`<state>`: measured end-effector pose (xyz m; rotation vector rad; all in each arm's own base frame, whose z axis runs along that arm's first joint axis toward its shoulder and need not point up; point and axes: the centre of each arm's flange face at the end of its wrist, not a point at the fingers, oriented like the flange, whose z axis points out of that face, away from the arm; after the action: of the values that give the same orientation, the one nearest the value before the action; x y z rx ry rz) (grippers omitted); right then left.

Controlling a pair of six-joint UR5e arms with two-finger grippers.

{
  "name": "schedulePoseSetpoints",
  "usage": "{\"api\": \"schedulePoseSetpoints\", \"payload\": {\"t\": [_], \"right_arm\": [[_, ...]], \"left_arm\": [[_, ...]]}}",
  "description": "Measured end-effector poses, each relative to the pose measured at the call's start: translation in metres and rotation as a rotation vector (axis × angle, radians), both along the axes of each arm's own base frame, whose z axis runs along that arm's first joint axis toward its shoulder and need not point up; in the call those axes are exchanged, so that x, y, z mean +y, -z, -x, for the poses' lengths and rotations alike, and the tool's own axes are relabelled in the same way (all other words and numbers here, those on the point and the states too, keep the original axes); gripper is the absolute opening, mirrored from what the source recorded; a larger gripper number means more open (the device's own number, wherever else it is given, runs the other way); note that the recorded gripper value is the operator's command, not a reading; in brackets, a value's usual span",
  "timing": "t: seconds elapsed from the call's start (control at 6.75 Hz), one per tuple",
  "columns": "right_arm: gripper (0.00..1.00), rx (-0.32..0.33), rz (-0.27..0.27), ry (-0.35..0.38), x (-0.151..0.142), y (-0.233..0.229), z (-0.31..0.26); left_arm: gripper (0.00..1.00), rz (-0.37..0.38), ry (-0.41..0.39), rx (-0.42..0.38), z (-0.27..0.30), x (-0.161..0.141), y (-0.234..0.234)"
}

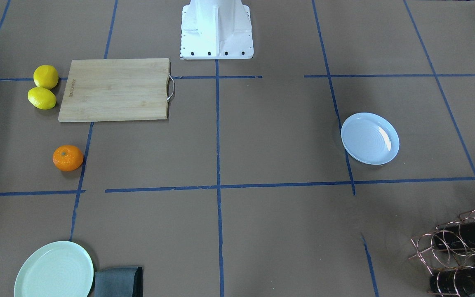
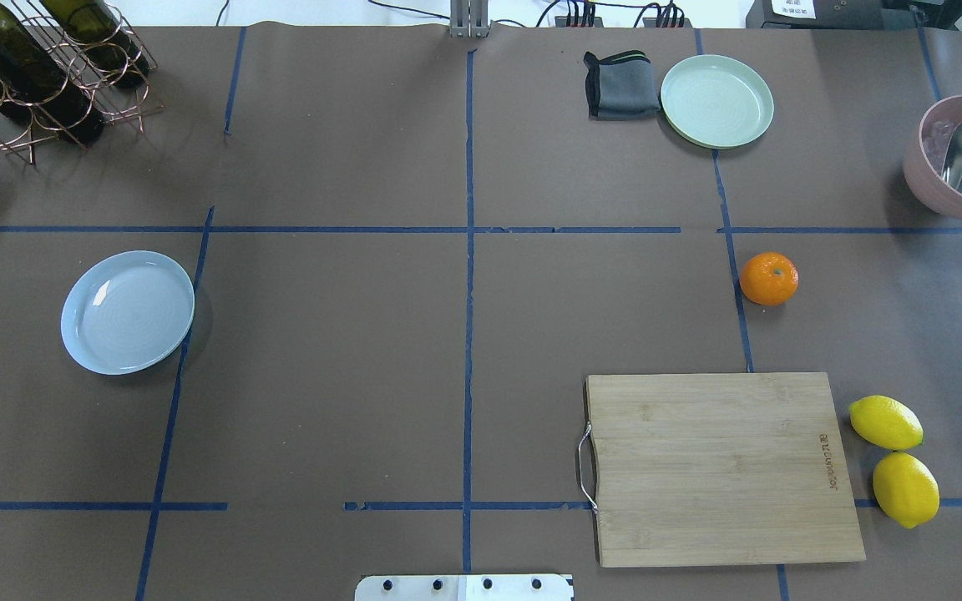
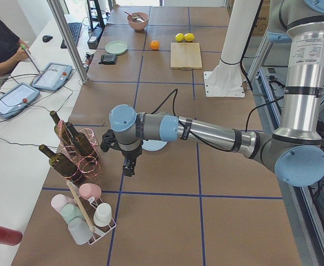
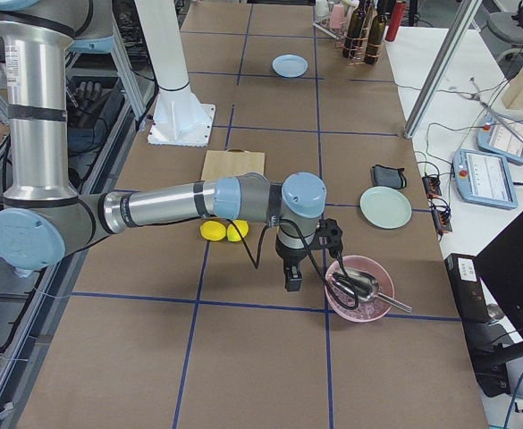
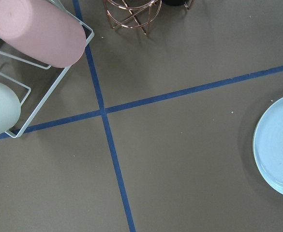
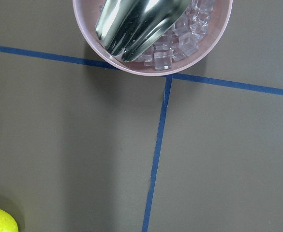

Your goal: Pick orange to plate

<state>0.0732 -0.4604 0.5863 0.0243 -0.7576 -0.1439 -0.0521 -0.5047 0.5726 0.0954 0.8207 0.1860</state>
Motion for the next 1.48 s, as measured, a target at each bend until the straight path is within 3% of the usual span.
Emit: {"api": "schedulePoseSetpoints", "payload": {"t": [0.44, 0.89, 1.33, 1.48], "right_arm": [[1.0, 0.006, 0.007, 0.019, -0.005, -0.002, 0.011], [1.0, 0.003, 0.012, 0.019, -0.009, -0.026, 0.013], [1.0, -0.006, 0.009, 0.018, -0.01, -0.037, 0.014], [1.0, -0.015, 0.006, 0.018, -0.01, -0.037, 0.014]], "left_arm": [[1.0, -0.072, 0.045, 0.002, 0.023, 0.003, 0.034], [1.0, -0.108, 0.038, 0.009, 0.022, 0.009, 0.043], [1.0, -0.208, -0.013, 0.072, -0.01, 0.008, 0.058], [1.0, -0.174, -0.02, 0.082, -0.034, 0.006, 0.058]]}}
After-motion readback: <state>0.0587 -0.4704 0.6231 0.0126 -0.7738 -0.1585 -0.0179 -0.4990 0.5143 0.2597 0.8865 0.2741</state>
